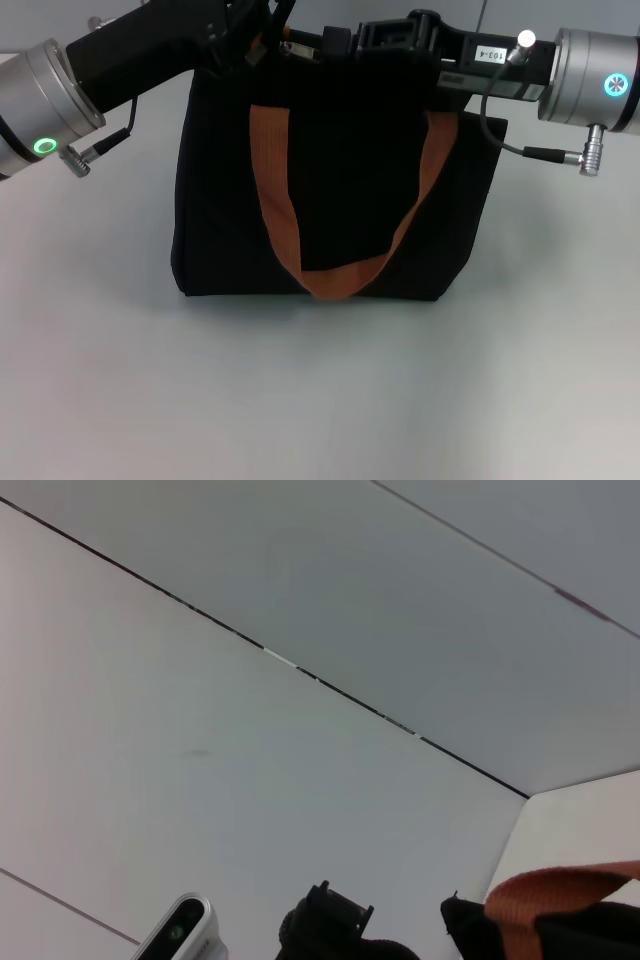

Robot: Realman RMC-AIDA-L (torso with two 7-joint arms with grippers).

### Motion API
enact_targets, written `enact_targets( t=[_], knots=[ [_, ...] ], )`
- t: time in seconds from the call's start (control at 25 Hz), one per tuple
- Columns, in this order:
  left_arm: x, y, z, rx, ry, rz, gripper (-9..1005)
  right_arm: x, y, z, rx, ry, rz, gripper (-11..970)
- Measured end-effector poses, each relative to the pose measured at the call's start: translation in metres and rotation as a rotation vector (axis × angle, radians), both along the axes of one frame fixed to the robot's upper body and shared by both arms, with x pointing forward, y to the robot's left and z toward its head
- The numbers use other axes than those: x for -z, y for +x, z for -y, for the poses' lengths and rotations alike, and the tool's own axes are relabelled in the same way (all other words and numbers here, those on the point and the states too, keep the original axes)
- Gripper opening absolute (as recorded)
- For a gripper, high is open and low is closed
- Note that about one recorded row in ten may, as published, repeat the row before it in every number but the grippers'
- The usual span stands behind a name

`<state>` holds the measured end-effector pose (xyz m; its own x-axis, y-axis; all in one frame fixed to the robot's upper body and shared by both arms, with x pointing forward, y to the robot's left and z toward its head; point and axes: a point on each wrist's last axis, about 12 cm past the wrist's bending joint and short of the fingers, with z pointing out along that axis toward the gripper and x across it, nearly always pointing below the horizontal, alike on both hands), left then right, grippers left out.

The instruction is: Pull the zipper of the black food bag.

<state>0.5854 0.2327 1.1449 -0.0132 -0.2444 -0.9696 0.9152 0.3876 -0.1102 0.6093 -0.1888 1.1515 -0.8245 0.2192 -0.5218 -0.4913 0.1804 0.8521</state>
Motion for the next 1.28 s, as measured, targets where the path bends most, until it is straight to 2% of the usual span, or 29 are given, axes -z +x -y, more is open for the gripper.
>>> enact_targets(
  t=[0.44, 1.0, 1.28],
  knots=[
    [-0.0002, 0.0000, -0.0003, -0.001, -0.002, -0.001, 20, 0.0017, -0.0021, 0.0014, -0.003, 0.001, -0.006, 204],
    [0.0000, 0.0001, -0.0001, -0.001, -0.001, -0.002, 20, -0.0008, -0.0040, -0.0034, -0.031, 0.017, -0.008, 233],
    [-0.0002, 0.0001, -0.0004, -0.002, -0.003, -0.001, 20, -0.0052, -0.0034, 0.0037, -0.037, 0.013, 0.004, 233]
  ],
)
